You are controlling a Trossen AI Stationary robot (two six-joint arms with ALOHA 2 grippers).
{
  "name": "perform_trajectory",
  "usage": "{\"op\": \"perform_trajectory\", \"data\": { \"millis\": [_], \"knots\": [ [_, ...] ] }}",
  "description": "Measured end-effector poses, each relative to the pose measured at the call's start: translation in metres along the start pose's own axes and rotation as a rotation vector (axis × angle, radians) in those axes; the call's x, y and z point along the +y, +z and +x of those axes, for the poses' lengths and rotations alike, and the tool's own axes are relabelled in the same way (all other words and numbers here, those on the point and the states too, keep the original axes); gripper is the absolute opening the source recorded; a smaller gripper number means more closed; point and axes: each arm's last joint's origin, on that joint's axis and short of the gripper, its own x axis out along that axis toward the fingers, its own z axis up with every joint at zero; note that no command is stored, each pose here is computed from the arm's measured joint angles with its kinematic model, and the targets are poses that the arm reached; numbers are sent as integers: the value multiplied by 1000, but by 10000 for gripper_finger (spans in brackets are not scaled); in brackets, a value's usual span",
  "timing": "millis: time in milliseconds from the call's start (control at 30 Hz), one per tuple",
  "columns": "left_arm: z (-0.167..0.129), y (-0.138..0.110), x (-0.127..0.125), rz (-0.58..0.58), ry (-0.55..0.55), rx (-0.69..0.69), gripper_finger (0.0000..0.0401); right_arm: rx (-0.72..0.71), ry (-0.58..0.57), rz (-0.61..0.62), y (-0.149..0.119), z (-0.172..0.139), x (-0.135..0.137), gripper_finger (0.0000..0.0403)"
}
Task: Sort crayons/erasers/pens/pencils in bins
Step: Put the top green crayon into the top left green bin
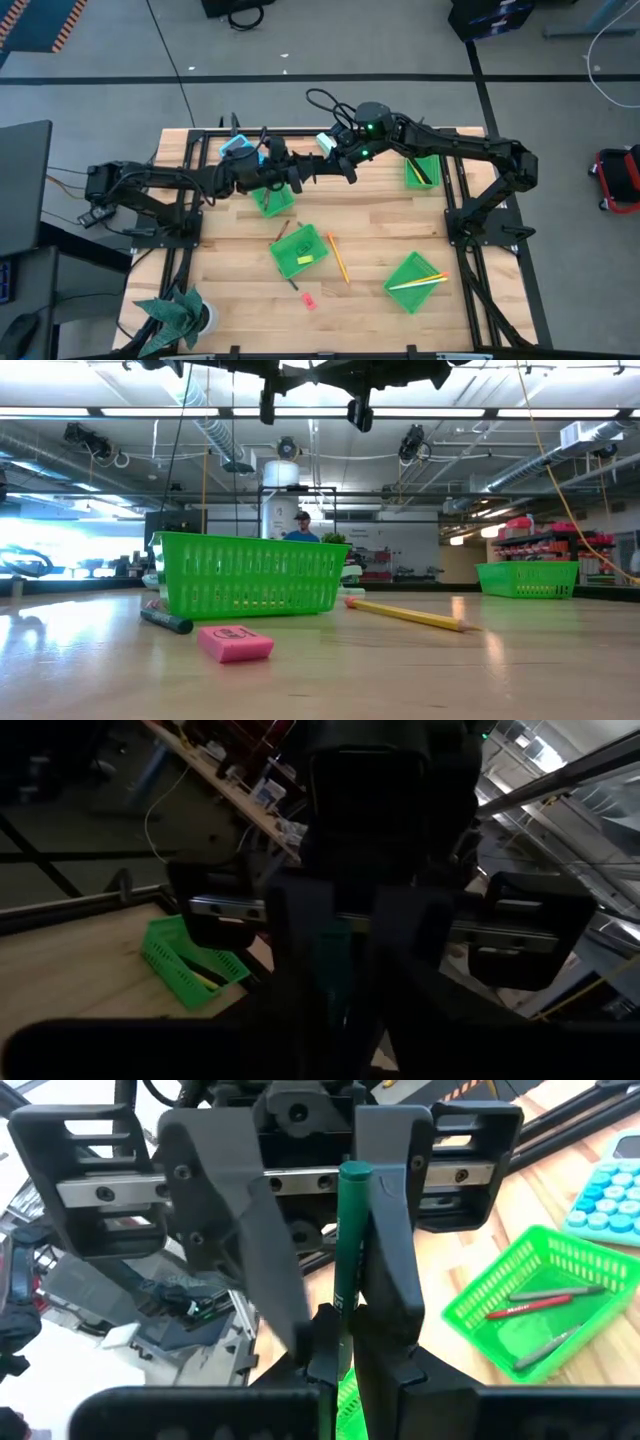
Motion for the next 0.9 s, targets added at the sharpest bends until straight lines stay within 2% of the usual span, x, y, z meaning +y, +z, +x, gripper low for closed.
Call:
{"op": "perform_trajectory", "data": {
  "millis": [333,500,700,900],
  "knots": [
    [0,0,0,2,-2,7,27,-2,-2,-20,0,0,0,28],
    [0,0,0,-2,-8,10,25,-1,-2,-19,0,0,0,28],
    [0,3,2,-7,-7,2,55,-4,-10,-23,0,0,0,33],
    [1,9,10,-3,-9,10,25,-3,-14,-10,0,0,0,66]
  ]
}}
